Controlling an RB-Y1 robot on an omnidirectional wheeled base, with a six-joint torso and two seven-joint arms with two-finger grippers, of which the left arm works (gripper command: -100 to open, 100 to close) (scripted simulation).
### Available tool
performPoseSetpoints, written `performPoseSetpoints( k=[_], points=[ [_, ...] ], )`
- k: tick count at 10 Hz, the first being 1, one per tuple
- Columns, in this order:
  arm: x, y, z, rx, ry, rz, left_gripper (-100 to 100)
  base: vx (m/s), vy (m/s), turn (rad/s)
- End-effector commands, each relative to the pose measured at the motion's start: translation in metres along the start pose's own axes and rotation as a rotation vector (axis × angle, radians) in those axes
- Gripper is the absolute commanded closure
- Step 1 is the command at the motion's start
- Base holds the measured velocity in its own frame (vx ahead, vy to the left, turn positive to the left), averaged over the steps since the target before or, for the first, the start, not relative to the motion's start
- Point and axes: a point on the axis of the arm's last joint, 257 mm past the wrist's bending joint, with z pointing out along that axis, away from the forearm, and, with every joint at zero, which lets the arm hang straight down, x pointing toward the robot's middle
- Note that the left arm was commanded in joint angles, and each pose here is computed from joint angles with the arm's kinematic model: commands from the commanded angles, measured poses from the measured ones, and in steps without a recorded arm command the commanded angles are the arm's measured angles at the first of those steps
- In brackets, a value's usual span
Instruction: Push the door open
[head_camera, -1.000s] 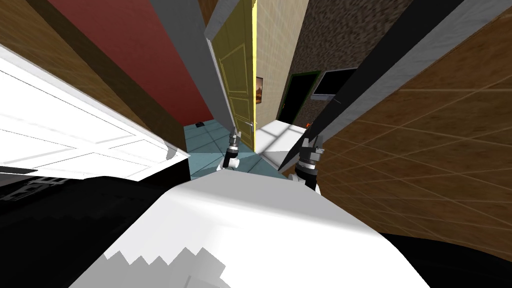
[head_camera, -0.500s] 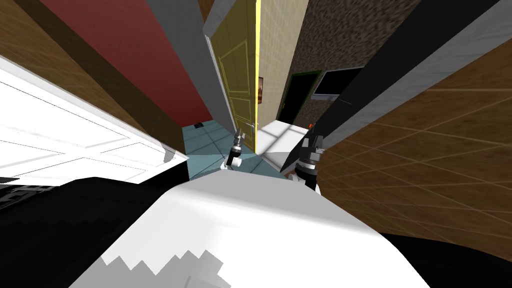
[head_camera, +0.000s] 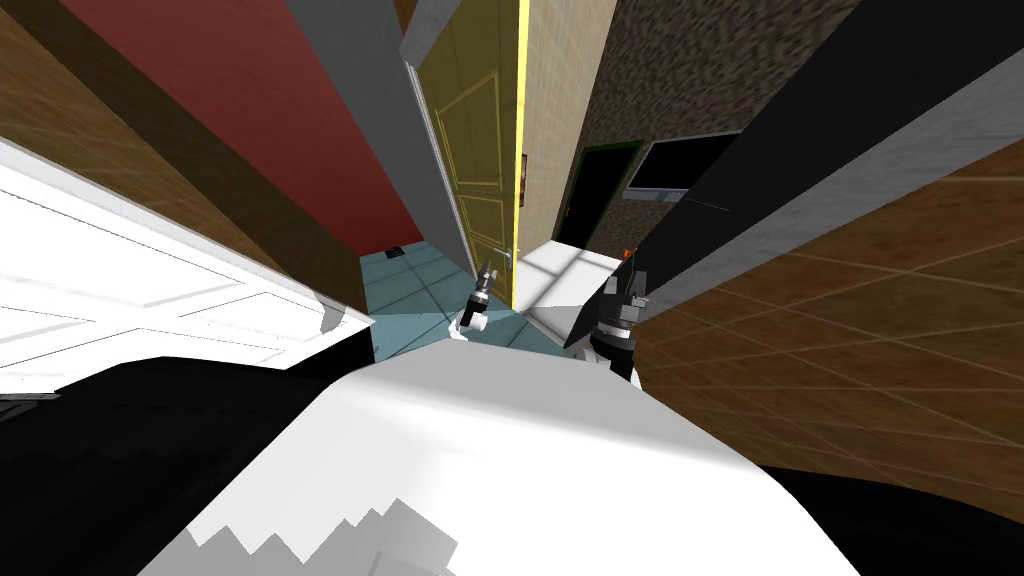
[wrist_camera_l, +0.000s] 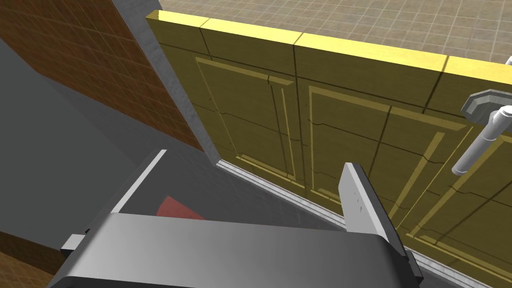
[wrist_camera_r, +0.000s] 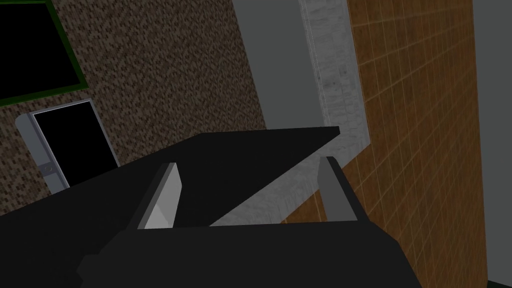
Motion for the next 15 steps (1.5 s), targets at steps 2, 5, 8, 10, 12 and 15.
performPoseSetpoints(
  k=[2, 5, 8, 10, 12, 15],
  points=[
    [0.012, 0.023, 0.0023, -0.044, 0.028, -0.022, -100, 0.088, 0.098, -0.031],
    [0.025, 0.049, 0.0067, -0.091, 0.061, -0.044, -100, 0.092, 0.105, -0.027],
    [0.034, 0.065, 0.0089, -0.124, 0.082, -0.056, -100, 0.071, 0.091, -0.027],
    [0.042, 0.081, 0.0107, -0.156, 0.103, -0.067, -100, 0.073, 0.071, -0.021],
    [0.05, 0.094, 0.0132, -0.182, 0.123, -0.076, -100, 0.08, 0.105, -0.035],
    [0.058, 0.11, 0.0138, -0.215, 0.143, -0.083, -100, 0.064, 0.071, -0.015]
  ],
)
